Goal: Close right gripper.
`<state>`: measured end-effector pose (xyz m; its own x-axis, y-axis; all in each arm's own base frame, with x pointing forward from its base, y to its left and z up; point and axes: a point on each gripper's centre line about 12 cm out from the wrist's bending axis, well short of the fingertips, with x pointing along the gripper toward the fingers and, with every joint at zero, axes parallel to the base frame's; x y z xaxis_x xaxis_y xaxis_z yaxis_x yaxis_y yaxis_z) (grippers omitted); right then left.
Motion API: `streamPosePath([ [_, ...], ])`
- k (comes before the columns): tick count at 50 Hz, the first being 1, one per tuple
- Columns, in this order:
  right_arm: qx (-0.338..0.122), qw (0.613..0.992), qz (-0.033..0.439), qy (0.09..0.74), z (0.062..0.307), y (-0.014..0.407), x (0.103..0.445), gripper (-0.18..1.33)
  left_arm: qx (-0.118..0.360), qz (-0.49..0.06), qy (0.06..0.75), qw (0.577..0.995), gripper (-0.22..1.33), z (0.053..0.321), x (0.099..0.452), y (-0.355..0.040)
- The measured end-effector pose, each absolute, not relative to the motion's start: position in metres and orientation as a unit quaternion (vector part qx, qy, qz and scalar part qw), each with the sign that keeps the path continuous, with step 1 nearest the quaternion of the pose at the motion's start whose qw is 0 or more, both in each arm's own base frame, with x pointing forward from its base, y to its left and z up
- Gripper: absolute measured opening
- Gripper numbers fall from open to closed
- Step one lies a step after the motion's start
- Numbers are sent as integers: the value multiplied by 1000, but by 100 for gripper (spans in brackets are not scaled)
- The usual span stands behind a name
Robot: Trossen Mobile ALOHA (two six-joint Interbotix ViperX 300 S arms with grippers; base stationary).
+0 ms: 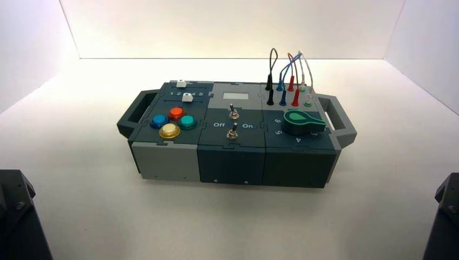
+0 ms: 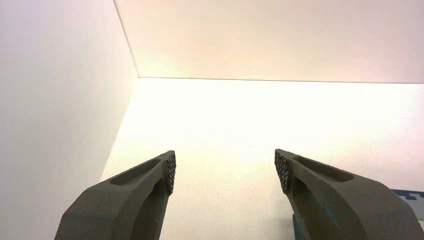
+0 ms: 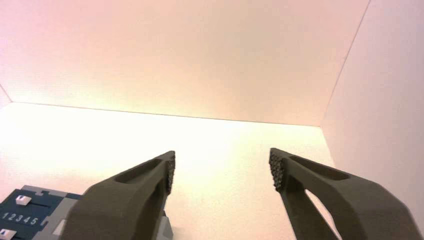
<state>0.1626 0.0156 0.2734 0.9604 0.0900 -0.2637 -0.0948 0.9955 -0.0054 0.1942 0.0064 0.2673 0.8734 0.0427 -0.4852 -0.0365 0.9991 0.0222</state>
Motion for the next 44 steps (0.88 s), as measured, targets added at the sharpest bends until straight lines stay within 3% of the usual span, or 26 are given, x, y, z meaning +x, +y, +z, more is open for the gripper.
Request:
streamPosePath([
  [2,-9,990,47,137,273,16,163,125,6,21,251,968,132,267,194,7],
  [6,-15,988,46,145,275,15,163,75,6,20,252,968,132,267,194,6],
  [8,-21,988,46,147,275,15,162,32,5,21,252,968,132,267,194,7],
  [9,-23,988,46,148,276,15,161,2,6,20,252,968,132,267,194,6],
  [10,-25,988,45,149,276,15,161,-15,6,21,252,968,132,267,194,7],
  [44,-27,985,46,164,272,15,163,-14,5,21,250,968,132,268,194,7],
])
